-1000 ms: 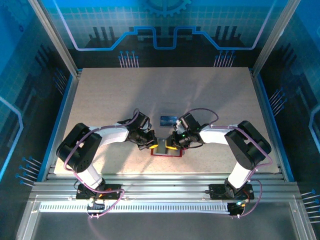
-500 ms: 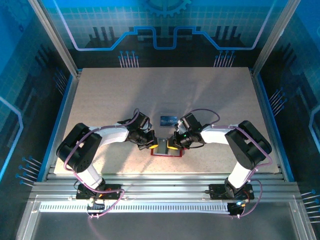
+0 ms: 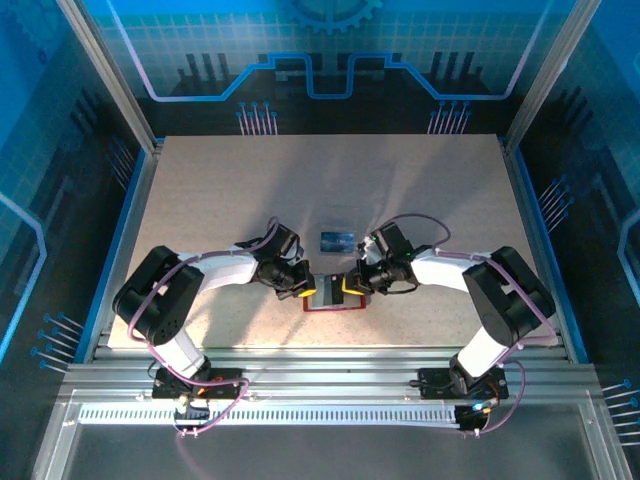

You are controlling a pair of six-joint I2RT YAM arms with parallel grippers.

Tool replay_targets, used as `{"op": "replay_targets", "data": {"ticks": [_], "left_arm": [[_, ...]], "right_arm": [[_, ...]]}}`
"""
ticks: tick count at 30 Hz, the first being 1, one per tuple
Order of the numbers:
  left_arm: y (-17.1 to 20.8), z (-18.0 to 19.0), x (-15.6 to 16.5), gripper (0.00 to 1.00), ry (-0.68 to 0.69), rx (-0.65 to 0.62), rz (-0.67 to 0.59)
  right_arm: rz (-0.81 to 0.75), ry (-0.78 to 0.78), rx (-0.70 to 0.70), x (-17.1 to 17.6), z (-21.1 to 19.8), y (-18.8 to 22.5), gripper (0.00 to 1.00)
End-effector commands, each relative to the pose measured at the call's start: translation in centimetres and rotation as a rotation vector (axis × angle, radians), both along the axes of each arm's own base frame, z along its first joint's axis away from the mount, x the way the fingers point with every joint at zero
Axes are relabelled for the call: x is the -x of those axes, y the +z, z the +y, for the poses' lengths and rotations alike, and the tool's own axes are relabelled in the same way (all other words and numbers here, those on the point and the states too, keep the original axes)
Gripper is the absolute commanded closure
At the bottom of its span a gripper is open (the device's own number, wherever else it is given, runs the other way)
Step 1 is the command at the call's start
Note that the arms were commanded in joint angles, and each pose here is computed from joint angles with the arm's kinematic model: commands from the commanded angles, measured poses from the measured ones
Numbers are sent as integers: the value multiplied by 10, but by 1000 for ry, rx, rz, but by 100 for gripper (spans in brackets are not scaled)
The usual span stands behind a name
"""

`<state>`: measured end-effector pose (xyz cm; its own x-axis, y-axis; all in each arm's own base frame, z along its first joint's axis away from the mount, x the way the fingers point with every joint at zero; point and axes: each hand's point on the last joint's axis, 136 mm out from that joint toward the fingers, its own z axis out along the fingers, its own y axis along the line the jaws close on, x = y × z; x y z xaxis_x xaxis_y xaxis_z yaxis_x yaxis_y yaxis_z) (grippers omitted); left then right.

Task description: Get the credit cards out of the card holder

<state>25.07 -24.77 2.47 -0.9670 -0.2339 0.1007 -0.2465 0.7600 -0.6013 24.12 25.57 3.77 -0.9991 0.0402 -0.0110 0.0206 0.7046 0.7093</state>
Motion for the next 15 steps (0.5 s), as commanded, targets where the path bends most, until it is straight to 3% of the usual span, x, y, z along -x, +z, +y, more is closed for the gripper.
{"op": "replay_targets", "data": {"ticks": [1, 15], "left_arm": [[-4, 2, 5, 100, -15, -32, 25], [-5, 2, 5, 100, -17, -30, 25]], "right_arm": [[14, 21, 20, 9, -13, 1, 97], [-1, 59, 78, 5, -26, 9, 97]]}}
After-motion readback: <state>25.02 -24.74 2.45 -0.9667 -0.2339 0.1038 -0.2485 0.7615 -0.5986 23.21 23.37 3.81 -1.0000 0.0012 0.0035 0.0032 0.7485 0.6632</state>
